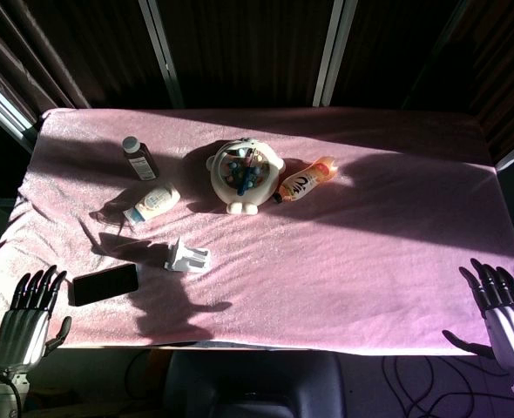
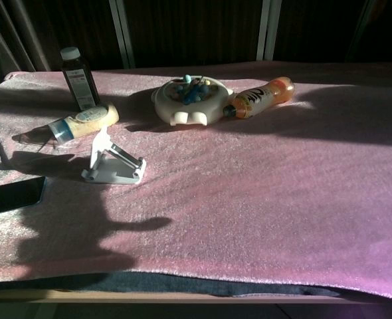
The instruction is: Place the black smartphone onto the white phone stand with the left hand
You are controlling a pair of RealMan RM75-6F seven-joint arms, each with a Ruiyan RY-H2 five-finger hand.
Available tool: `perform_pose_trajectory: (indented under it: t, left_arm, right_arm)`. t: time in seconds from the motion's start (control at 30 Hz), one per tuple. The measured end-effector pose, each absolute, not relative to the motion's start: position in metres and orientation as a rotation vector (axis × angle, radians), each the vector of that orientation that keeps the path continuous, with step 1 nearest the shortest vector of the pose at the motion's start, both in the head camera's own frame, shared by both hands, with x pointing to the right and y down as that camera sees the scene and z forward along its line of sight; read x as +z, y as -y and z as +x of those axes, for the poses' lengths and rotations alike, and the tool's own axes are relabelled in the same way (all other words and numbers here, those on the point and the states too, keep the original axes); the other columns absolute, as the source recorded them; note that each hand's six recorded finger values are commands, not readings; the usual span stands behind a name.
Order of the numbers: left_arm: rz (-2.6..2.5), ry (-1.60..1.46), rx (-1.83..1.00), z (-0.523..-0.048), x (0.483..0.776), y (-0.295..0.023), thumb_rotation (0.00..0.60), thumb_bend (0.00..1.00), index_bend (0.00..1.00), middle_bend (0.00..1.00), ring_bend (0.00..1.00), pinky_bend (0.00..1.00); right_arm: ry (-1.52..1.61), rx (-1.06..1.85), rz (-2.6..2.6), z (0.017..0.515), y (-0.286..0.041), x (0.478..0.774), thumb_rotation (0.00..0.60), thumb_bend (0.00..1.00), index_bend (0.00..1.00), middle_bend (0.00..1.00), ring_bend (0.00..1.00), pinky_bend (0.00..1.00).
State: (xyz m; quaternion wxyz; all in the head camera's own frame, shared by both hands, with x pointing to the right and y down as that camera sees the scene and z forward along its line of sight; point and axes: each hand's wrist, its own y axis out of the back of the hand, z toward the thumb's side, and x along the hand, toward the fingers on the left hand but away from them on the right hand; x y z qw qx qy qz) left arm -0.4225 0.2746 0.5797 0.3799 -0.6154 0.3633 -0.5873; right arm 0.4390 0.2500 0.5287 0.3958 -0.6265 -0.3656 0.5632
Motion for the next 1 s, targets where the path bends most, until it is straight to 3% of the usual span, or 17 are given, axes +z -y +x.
perform_pose_trajectory:
  t: [0.43, 1.0]
  left_arm:
    - [-1.710, -0.732, -1.609, -0.398, 0.626, -0.274, 0.600, 0.32, 0.00, 0.01, 0.00, 0.00]
    - [-1.541, -0.418, -2.003, -0.374, 0.690, -0.233, 0.600, 0.30, 0.04, 0.12, 0.00, 0.00]
  right_arm:
    - [0.892, 1.413, -1.622, 0.433, -0.252, 0.532, 0.600, 0.21, 0.00, 0.00, 0.00, 0.00]
    - [0.879, 1.378, -1.669, 0.426, -0.247, 0.534, 0.600, 0.21, 0.00, 0.00, 0.00, 0.00]
